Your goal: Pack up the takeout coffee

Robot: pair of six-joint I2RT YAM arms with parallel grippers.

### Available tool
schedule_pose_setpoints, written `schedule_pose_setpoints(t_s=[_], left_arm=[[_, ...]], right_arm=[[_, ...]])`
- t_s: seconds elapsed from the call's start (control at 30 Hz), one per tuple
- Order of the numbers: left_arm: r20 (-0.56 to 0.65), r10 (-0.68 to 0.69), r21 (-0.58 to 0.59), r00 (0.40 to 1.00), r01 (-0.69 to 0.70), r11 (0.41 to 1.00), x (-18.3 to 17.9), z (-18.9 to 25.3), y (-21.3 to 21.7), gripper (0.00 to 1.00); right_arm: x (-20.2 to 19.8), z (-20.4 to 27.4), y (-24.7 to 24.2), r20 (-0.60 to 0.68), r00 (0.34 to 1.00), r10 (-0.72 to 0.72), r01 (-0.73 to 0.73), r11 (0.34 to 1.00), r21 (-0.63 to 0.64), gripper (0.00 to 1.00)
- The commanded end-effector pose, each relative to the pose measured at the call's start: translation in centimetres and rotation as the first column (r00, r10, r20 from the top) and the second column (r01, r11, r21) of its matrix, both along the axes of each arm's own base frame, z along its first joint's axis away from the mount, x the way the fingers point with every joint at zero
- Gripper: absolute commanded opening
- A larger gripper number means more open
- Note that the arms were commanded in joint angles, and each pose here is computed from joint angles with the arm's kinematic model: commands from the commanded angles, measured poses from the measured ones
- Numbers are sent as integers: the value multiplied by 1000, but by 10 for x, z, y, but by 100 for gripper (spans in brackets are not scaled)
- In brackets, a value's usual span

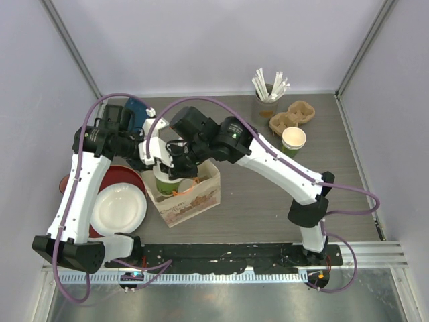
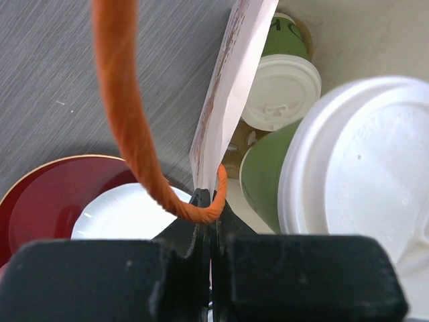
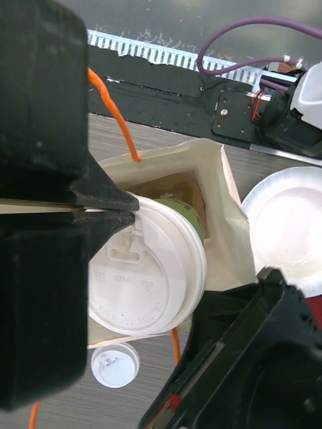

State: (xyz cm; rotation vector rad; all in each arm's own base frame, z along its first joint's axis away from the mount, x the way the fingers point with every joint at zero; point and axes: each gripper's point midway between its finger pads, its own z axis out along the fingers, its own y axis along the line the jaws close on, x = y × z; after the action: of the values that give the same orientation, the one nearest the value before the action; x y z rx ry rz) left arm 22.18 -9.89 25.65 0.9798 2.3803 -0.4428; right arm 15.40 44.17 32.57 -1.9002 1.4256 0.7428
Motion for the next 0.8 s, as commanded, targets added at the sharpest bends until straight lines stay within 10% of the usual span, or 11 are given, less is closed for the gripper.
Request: schedule_pose_setpoints(t_s=[0.0,0.77], left_arm=[[-132,-33,-5,991,32,999,-37,2,1,0],[-135,-48,-20,990,46,999,-40,3,-2,0]], right_arm=[[-12,-1,7,42,993,114,-114,993,6,1],[-12,-111,10,129,940,315,-259,908,-329,1]])
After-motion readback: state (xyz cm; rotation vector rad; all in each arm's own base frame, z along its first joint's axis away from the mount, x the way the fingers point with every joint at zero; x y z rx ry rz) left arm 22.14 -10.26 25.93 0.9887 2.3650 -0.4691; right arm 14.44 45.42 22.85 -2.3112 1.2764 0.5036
